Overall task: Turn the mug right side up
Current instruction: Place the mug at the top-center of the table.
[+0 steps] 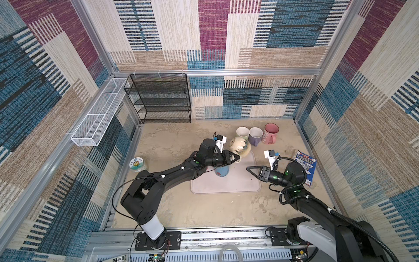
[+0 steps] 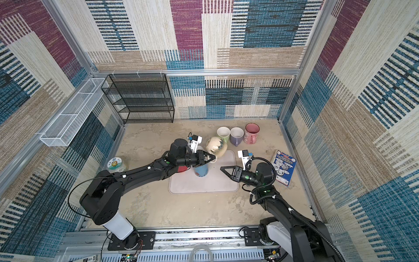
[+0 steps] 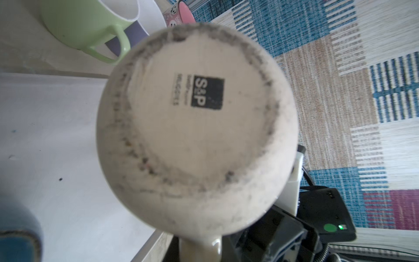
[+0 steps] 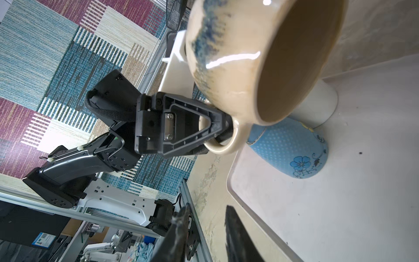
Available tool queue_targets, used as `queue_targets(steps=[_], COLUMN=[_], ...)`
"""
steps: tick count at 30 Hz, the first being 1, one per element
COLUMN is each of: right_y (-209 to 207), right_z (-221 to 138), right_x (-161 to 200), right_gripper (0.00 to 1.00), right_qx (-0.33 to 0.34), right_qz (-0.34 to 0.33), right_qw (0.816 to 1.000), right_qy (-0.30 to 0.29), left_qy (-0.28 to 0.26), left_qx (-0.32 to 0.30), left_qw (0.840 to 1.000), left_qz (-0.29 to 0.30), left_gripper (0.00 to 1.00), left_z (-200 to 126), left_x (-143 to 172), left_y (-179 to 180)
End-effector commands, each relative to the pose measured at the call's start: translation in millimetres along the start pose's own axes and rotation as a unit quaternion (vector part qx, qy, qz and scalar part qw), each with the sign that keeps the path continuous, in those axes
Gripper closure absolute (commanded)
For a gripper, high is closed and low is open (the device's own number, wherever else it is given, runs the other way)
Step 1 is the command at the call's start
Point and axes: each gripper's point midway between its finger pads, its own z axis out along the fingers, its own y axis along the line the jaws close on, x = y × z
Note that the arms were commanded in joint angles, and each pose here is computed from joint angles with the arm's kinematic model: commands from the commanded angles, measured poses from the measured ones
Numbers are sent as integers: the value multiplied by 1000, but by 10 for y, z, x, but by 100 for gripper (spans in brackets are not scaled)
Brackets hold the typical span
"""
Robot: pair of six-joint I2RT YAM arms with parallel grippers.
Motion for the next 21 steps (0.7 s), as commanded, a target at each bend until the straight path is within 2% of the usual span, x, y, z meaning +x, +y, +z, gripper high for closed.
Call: queue_targets(steps=[1,5,10,13,16,21], right_y=[65,83,100,111,132,95], right_z=[43,88,165,193,218,266], right_x=[-145,-232,-287,-338,-394,-457], right_gripper=[67,58,54,54,59,62], right_qx=[-8,-14,-23,-25,-27,-23], right_qz=[-6,-4,-1,-3,-10,-3], right_qw=[1000,1000,999,999,999,999], right_qy=[-21,-28,-23,-25,-27,-28], left_qy=[-33,-29,-30,-31,-28,-30], left_qx=[84,95,112,116,118,123], left_qw=[995,994,992,991,991,990], left_qz=[49,47,54,53,55,59], left_gripper=[100,100,100,100,100,100], left_z=[-88,-92,-79,-74,-71,-94], left_x=[-185,-177,-188,-193,-185,-184], left_y=[-447,-480,-528,-532,-543,-572])
